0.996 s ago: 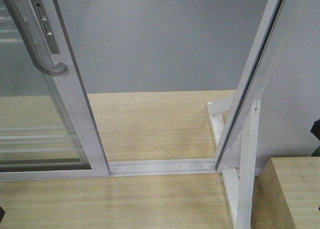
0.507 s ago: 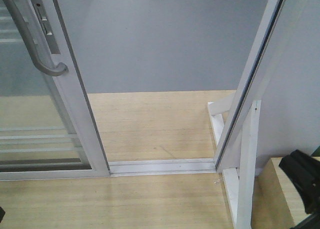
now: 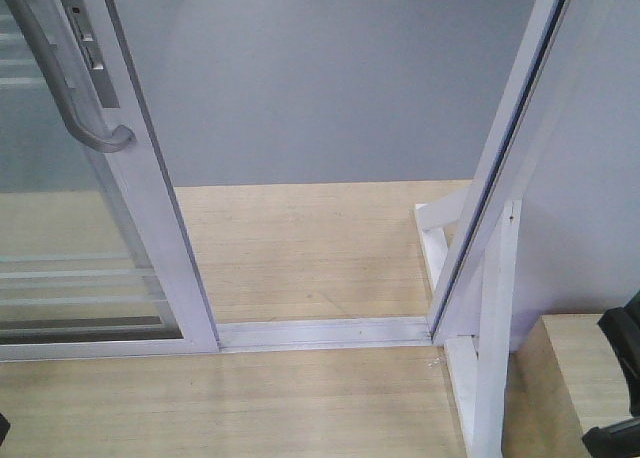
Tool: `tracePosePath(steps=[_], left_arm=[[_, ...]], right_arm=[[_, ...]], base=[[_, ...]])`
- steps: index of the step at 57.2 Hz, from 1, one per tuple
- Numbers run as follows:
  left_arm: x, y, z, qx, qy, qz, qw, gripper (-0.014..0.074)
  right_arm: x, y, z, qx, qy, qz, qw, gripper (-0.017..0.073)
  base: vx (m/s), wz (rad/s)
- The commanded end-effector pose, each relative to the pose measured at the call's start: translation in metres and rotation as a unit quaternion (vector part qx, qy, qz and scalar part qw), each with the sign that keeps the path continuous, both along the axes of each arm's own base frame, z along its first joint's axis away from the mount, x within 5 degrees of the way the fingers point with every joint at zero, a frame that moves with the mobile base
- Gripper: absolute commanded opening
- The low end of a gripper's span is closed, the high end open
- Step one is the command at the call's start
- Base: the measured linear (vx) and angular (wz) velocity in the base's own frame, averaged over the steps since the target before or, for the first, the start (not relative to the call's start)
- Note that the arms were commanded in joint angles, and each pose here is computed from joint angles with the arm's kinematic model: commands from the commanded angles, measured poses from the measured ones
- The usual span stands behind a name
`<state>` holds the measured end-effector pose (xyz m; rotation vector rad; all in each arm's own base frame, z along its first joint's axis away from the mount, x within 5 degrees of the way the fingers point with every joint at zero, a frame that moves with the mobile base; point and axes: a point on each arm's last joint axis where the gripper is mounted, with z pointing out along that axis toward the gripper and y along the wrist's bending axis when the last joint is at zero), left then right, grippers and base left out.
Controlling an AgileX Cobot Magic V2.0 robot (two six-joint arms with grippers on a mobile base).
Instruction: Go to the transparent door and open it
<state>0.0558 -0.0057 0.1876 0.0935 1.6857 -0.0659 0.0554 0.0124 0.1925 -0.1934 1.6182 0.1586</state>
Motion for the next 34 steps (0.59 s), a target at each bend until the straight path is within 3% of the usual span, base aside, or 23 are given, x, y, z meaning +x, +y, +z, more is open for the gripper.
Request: tracePosePath(steps=[1,34], left_arm=[[0.0005,-0.0002,-0.0001,-0.007,-0.033,-0.001,0.999,0.0004],[0.0005,-0.0002,-0.0001,-0.007,-0.033,-0.001,0.999,0.0004]], right_arm=[[0.0001,-0.0028,0.0042,0.005,-0.046,-0.025,0.999,0.0],[0.0003,-0.0039,0.0042,0.004,-0.045,-0.035,0.998,0.0]], base=[[0.0,0.0],[0.0,0.0]])
